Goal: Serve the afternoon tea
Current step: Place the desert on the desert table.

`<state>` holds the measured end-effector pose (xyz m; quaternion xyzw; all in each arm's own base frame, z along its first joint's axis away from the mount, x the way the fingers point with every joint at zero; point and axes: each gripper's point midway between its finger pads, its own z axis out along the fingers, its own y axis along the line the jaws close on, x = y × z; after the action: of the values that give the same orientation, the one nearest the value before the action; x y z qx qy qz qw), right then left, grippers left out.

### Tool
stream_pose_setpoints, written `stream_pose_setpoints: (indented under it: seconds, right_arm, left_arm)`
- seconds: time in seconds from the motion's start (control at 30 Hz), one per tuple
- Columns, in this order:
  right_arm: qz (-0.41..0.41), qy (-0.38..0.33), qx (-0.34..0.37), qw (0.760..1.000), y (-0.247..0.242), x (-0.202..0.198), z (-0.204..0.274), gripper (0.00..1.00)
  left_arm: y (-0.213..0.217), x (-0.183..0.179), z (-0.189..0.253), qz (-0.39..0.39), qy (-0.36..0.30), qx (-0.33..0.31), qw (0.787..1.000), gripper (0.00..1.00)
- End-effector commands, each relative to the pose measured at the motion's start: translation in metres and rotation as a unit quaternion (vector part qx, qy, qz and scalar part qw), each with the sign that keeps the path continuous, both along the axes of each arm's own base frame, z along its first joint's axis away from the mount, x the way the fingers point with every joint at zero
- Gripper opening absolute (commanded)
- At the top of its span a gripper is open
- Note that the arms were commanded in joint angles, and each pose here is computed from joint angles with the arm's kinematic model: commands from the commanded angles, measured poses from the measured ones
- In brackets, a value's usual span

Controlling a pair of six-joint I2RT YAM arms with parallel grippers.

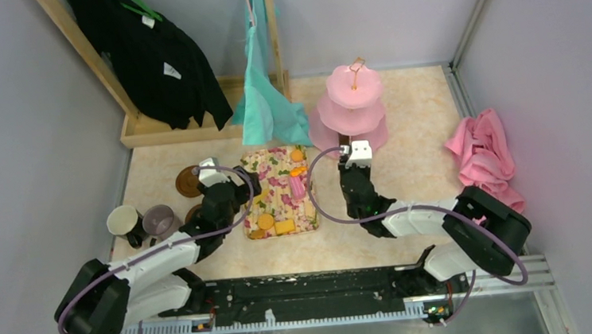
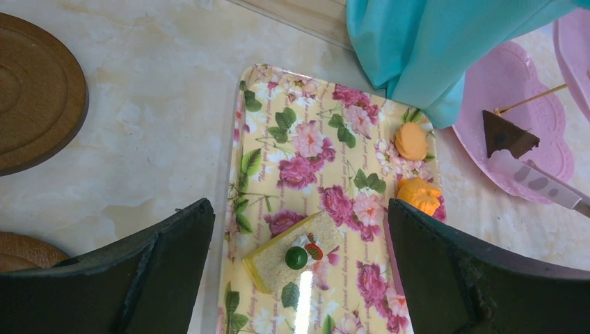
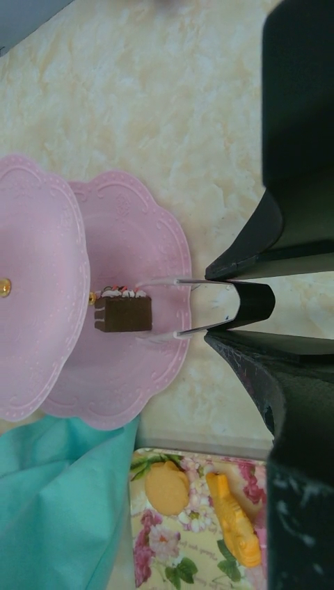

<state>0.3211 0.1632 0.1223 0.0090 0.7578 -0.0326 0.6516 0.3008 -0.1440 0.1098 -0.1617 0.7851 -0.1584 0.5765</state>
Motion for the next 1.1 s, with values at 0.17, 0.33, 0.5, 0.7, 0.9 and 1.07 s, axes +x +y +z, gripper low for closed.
stream_pose_setpoints:
  seconds: [0.17, 0.33, 0.5, 0.7, 0.9, 1.07]
  right_arm:
    - [0.011, -0.029, 0.041, 0.999, 0.011, -0.007, 0.031, 0.31]
    - [0.01, -0.029, 0.031, 0.999, 0.012, -0.015, 0.033, 0.27]
    - [0.008, -0.038, 0.018, 0.999, 0.01, -0.029, 0.04, 0.25]
    - [0.028, -0.049, 0.028, 0.998, 0.011, -0.048, 0.048, 0.22]
    - [0.059, -0.051, 0.03, 0.997, 0.024, -0.07, 0.041, 0.19]
    - [0.073, -0.03, 0.037, 0.996, 0.03, -0.085, 0.017, 0.19]
  left_arm:
    - [0.004, -0.006, 0.005, 0.003, 0.0, -0.016, 1.0, 0.99]
    - [0.006, -0.01, 0.004, 0.004, 0.007, -0.019, 1.0, 0.99]
    - [0.009, -0.015, 0.005, 0.002, 0.009, -0.023, 1.0, 0.99]
    - [0.013, -0.02, 0.009, 0.004, 0.006, -0.027, 1.0, 0.99]
    - [0.013, -0.025, 0.01, -0.003, 0.008, -0.033, 0.999, 0.99]
    - [0.013, -0.027, 0.009, -0.004, 0.011, -0.036, 0.999, 0.99]
